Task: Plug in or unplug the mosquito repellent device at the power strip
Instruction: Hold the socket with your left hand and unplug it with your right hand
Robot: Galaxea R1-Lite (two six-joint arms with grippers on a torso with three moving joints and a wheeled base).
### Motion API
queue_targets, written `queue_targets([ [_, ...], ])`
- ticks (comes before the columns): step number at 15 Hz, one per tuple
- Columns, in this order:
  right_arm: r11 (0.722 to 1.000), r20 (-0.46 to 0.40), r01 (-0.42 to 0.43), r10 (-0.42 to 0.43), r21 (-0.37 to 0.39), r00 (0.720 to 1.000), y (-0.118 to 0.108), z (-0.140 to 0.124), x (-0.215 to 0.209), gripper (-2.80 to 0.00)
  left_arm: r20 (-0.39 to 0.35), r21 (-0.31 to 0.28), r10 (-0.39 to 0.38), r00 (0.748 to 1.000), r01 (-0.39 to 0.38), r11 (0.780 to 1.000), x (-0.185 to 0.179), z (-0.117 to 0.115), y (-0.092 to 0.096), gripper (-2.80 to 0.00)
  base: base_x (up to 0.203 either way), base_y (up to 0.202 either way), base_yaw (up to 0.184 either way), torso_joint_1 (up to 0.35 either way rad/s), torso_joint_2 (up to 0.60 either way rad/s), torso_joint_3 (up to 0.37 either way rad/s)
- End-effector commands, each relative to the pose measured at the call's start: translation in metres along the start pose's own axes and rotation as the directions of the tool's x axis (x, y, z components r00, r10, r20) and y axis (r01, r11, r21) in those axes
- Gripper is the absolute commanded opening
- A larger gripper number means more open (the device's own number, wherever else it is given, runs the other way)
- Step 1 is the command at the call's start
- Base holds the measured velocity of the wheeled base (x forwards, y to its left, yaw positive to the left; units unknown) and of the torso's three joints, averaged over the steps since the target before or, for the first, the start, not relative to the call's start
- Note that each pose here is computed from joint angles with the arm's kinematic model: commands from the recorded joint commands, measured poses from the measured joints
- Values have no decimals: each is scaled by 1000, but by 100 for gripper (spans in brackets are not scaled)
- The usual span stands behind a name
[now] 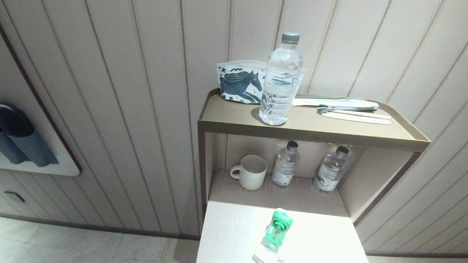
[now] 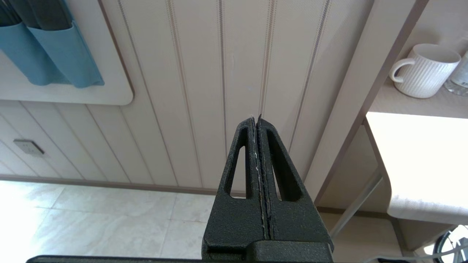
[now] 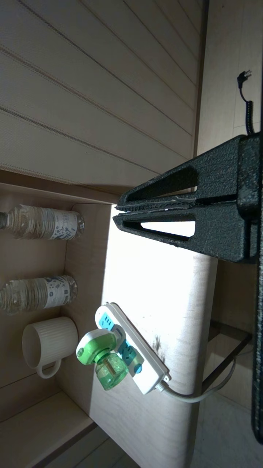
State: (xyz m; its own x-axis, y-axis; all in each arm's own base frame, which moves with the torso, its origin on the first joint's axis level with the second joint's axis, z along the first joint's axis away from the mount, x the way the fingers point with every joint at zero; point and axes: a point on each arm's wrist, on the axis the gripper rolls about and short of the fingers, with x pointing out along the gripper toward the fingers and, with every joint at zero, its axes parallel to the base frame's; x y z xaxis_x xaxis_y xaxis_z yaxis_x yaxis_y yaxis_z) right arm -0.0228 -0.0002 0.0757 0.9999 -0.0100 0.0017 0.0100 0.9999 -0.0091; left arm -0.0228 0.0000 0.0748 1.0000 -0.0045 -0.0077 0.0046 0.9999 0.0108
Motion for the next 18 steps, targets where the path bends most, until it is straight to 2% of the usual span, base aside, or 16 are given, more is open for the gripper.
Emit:
queue_targets([
  [1,1000,-2,1,-1,2,1000,0,0,0,-280,0,0,0,1000,0,1000,0,0,0,-280,0,0,0,0,0,0],
  [18,1000,-5,-7,7,-26,1000,0,0,0,-280,0,0,0,1000,0,1000,0,0,0,-280,0,0,0,0,0,0],
])
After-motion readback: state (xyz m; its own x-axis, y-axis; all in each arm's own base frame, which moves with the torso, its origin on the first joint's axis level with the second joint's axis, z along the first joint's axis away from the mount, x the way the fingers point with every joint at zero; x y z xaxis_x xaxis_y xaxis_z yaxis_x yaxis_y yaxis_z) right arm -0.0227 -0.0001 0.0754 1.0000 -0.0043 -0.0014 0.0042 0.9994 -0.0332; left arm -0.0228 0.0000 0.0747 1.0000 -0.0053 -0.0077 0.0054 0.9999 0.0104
